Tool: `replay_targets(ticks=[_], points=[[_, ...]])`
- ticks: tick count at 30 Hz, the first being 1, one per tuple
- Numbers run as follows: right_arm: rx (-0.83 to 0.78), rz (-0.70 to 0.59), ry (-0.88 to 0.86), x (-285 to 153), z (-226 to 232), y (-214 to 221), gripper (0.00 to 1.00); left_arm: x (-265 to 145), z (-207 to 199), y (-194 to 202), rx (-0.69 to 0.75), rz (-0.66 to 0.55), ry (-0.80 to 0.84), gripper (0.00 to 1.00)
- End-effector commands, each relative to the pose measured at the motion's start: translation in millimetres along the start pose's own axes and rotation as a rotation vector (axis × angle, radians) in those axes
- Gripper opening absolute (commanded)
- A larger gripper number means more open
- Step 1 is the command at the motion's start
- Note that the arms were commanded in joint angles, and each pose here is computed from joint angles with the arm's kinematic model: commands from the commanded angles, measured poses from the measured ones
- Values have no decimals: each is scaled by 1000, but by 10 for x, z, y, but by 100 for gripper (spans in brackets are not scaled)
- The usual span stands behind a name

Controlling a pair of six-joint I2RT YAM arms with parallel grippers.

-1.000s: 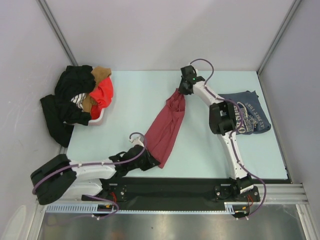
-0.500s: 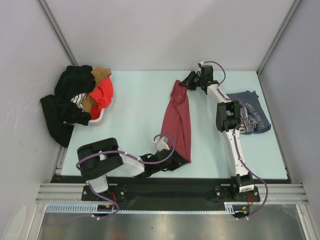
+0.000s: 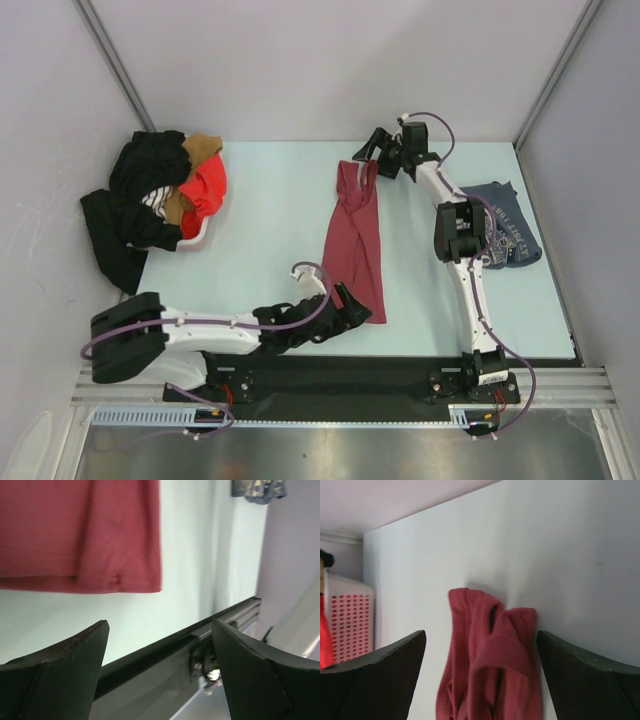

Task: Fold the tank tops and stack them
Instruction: Fold the tank top

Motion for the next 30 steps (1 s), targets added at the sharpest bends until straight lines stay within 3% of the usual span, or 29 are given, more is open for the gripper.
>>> replay_targets(ticks=[1, 3, 8, 10, 13, 17, 21, 30], points=[[-47, -46, 165, -347, 95, -207, 100, -205, 314, -47, 118, -18, -137, 89], [-73, -71, 226, -430, 84, -261, 100, -317, 522, -69, 151, -11, -214, 89], [-92, -56, 318, -620, 49, -259, 99, -546, 900, -345, 131, -30, -233, 89], [-107, -36, 320, -715, 120, -232, 95, -607, 978, -466, 144, -54, -245, 89], [-133, -2, 317, -783, 116, -51, 91, -671, 981, -715, 187, -118, -220, 89], [-198, -15, 305, -936, 334, 41, 90, -600, 926, -942, 238, -112, -200, 90], [-169, 22, 260, -875, 304, 54, 90, -388, 895, -932, 260, -5, -174, 87], [-145, 37, 257, -591, 225, 10, 89, -161, 858, -932, 251, -3, -124, 81]])
Point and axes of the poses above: each gripper's point midway between its finger pads, its own x axis out along the fingers, its own z axis along the line the jaws close on, y = z × x, the point moved 9 cm from there along -x, back along the fingers, and after that the axes turned 6 degrees about x, right-handed, at the moved point
